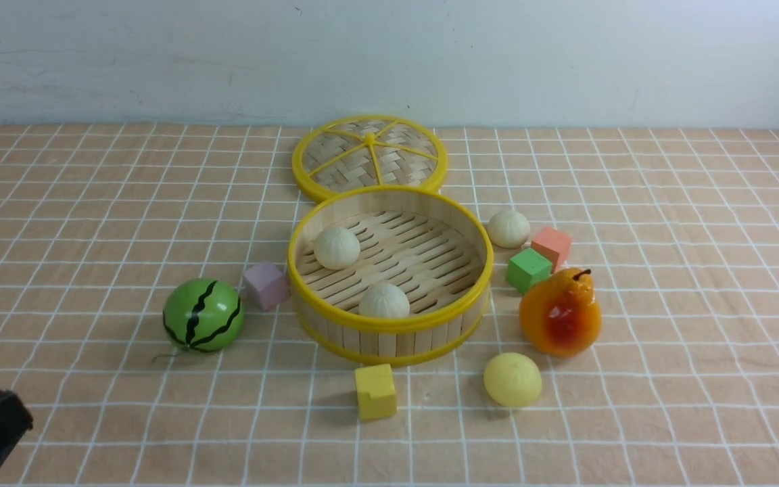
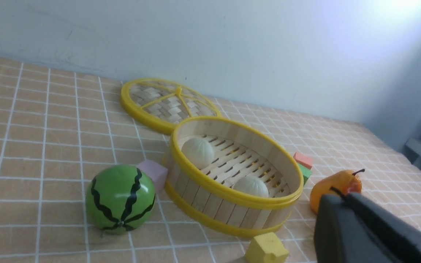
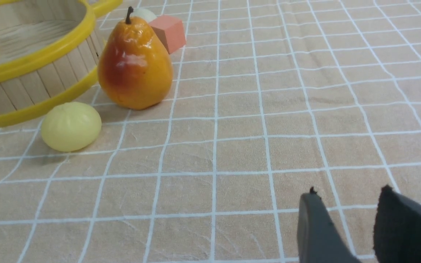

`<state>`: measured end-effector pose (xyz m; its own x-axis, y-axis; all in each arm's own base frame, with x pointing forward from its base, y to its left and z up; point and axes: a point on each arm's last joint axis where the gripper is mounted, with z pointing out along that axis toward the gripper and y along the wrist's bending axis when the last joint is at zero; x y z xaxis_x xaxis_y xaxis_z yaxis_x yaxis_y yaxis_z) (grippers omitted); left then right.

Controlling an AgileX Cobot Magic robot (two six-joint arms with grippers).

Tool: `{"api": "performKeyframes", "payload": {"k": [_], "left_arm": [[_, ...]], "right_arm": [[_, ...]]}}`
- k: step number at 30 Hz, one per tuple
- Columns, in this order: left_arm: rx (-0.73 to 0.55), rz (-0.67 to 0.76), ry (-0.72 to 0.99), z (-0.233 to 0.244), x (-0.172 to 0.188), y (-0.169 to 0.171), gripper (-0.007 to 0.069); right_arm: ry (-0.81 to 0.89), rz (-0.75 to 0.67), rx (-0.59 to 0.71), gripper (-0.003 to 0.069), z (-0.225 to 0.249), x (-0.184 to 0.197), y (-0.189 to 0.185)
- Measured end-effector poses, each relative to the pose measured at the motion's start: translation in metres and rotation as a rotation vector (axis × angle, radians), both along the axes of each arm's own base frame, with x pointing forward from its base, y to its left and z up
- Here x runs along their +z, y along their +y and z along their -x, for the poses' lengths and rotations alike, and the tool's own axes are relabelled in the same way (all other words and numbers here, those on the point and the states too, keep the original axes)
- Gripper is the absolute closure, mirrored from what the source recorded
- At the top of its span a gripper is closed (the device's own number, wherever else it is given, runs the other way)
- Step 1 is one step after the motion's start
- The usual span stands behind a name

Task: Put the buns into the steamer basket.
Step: Use the right arm to grab a steamed stuffed bun

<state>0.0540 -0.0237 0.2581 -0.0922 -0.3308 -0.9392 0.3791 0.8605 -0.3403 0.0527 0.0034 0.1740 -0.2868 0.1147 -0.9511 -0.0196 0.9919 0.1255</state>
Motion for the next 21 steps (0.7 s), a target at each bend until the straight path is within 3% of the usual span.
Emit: {"api": "performKeyframes", "payload": {"k": [3, 8, 9, 14, 16, 21], "left_arm": [[0.005, 0.015, -0.073, 0.01, -0.009, 0.004, 0.0638], [0.006, -0.008, -0.04, 0.008, -0.026, 0.003, 0.0638], [0.005, -0.022, -0.011, 0.006, -0.035, 0.003, 0.0638], [-0.003, -0.03, 0.076, 0.003, -0.058, 0.001, 0.0638], [-0.005, -0.016, 0.095, 0.003, -0.062, 0.001, 0.0638], [-0.008, 0.008, 0.12, 0.003, -0.066, 0.0, 0.0638]], "right_arm": [[-0.07, -0.12, 0.0, 0.0418, -0.002, 0.005, 0.003], [-0.199, -0.313, -0.02, 0.0418, -0.004, 0.018, 0.003], [-0.238, -0.408, -0.034, 0.0418, -0.004, 0.023, 0.003], [-0.215, -0.564, -0.016, 0.046, -0.002, 0.038, 0.006], [-0.163, -0.552, 0.016, 0.0487, -0.001, 0.049, 0.01], [0.208, -0.285, 0.189, 0.0626, -0.025, 0.119, 0.027]]}}
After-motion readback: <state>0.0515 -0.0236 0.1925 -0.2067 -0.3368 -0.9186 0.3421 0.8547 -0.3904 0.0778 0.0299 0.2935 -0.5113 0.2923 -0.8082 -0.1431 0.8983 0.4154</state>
